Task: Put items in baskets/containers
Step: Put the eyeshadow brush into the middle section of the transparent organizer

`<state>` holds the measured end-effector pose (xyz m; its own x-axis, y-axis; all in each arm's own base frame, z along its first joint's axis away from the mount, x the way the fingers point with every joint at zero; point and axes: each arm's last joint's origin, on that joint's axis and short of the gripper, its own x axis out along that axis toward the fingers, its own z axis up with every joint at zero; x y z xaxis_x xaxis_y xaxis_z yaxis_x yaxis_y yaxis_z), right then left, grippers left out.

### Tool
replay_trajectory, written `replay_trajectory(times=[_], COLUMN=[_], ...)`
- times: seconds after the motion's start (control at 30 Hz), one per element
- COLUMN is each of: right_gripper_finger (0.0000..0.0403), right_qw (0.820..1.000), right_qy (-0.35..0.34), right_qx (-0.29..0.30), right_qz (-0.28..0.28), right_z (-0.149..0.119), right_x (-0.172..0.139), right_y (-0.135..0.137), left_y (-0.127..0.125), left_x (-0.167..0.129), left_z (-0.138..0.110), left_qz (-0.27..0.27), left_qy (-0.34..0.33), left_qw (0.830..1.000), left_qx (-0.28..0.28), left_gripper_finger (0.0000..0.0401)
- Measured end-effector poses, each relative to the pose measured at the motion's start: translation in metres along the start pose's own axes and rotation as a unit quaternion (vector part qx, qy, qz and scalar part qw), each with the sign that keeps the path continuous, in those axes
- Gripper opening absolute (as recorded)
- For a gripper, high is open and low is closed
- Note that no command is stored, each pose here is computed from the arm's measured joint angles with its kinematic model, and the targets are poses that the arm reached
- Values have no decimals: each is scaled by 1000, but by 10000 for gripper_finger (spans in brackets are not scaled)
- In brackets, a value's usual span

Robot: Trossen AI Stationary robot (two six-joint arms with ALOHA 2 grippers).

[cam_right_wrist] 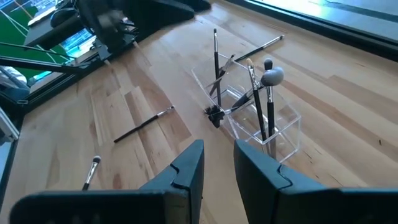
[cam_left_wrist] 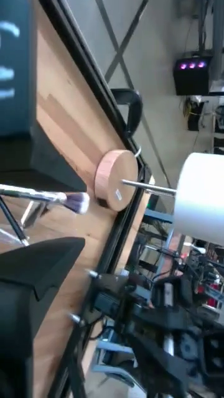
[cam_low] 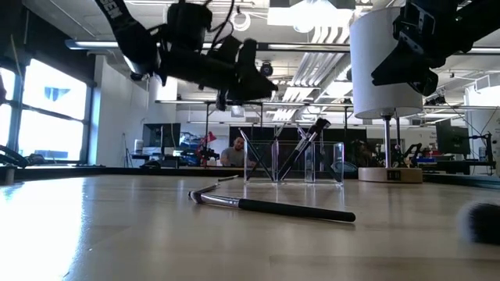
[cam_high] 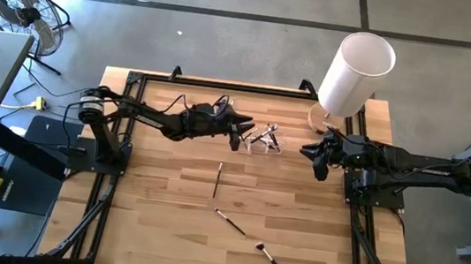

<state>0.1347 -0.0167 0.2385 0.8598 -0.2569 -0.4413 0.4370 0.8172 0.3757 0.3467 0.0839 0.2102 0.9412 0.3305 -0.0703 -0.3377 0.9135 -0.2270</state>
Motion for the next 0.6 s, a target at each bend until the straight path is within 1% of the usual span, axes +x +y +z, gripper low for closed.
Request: replay_trajectory(times=[0.07, 0.13, 0.2, 0.27, 0.3, 0.37, 0.47, 0.53, 0.6], right_gripper_finger=[82, 82, 82, 82, 82, 82, 82, 82, 82], right_qw=[1000, 1000, 1000, 1000, 1000, 1000, 1000, 1000, 1000], right_qy=[0, 0, 1, 1, 2, 1, 0, -1, -5], right_qx=[-3, -4, -8, -16, -16, -15, -15, -16, -14], right_qz=[0, 0, -1, -1, -1, -1, -6, -9, -16], right_z=[0, 0, 0, 0, 0, 0, 0, 0, 0], right_x=[0, 0, 0, 0, 0, 0, 0, 0, 0], right_y=[0, 0, 0, 0, 0, 0, -1, -1, -1], left_y=[-3, -5, -4, -2, 2, 13, 32, 46, 65], left_x=[-1, -3, -7, -6, -8, -10, -7, 2, 11], left_z=[15, 25, 34, 55, 64, 84, 117, 131, 136], left_qz=[2, 21, 61, 123, 155, 224, 310, 334, 327], left_qy=[-7, 13, 48, 63, 82, 120, 143, 160, 208], left_qw=[1000, 1000, 997, 990, 984, 967, 940, 929, 922], left_qx=[2, 10, 13, 13, 14, 13, 6, 3, -17], left_gripper_finger=[140, 144, 144, 145, 145, 145, 145, 145, 145])
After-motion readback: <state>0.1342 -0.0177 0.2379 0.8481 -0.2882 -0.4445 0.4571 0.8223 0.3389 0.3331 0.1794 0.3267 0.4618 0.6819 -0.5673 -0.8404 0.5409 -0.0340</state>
